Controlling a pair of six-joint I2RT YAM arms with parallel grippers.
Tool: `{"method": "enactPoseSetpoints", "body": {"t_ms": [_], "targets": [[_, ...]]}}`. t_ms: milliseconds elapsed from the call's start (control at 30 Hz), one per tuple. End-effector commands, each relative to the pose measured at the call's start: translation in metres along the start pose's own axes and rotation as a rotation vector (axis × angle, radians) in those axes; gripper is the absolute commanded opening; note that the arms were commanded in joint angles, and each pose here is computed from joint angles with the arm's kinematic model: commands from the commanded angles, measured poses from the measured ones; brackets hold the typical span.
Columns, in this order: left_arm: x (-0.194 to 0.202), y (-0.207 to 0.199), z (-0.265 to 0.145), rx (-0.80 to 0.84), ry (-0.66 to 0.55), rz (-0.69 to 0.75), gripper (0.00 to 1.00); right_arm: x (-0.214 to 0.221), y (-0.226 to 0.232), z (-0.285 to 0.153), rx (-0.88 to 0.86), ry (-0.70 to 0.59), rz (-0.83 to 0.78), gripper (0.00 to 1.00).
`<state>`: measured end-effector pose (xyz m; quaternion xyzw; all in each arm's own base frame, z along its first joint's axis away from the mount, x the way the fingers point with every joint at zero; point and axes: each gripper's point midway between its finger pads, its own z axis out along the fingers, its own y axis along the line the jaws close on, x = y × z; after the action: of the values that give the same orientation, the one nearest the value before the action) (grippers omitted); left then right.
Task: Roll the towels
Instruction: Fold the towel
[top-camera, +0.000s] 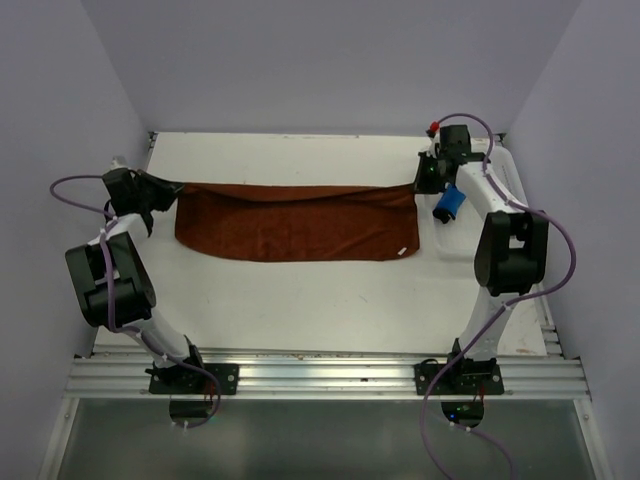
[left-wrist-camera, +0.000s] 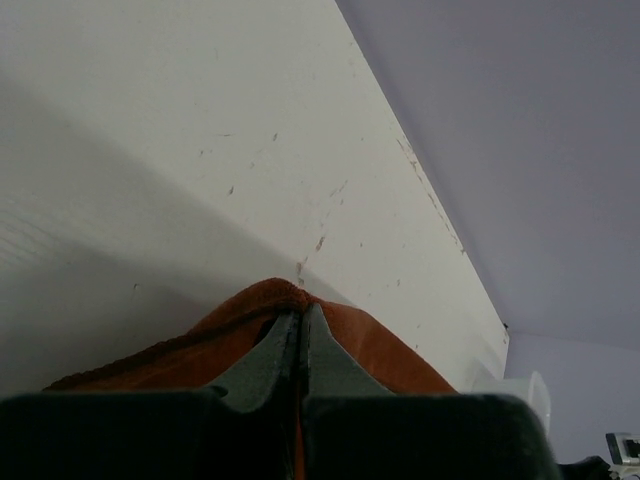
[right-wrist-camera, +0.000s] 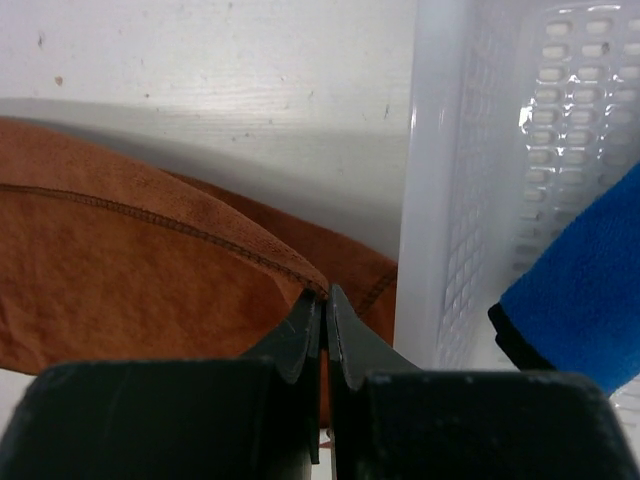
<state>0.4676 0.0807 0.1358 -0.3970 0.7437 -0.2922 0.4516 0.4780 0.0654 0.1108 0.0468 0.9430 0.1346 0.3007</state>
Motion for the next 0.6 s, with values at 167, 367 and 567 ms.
{"method": "enactPoseSetpoints", "body": {"t_ms": [167,367,567], "targets": [[-0.015,0.002,-0.022,0.057,-0.01,-0.039,0.0,-0.021,0.02,-0.05,-0.069,-0.24,-0.195,0.01],[-0.012,0.004,-0.027,0.077,0.02,-0.053,0.0,-0.011,0.019,-0.06,-0.082,-0.376,-0.362,0.0],[-0.003,0.008,-0.03,0.088,0.057,-0.069,0.0,0.001,0.011,-0.066,-0.057,-0.454,-0.493,0.0]]}}
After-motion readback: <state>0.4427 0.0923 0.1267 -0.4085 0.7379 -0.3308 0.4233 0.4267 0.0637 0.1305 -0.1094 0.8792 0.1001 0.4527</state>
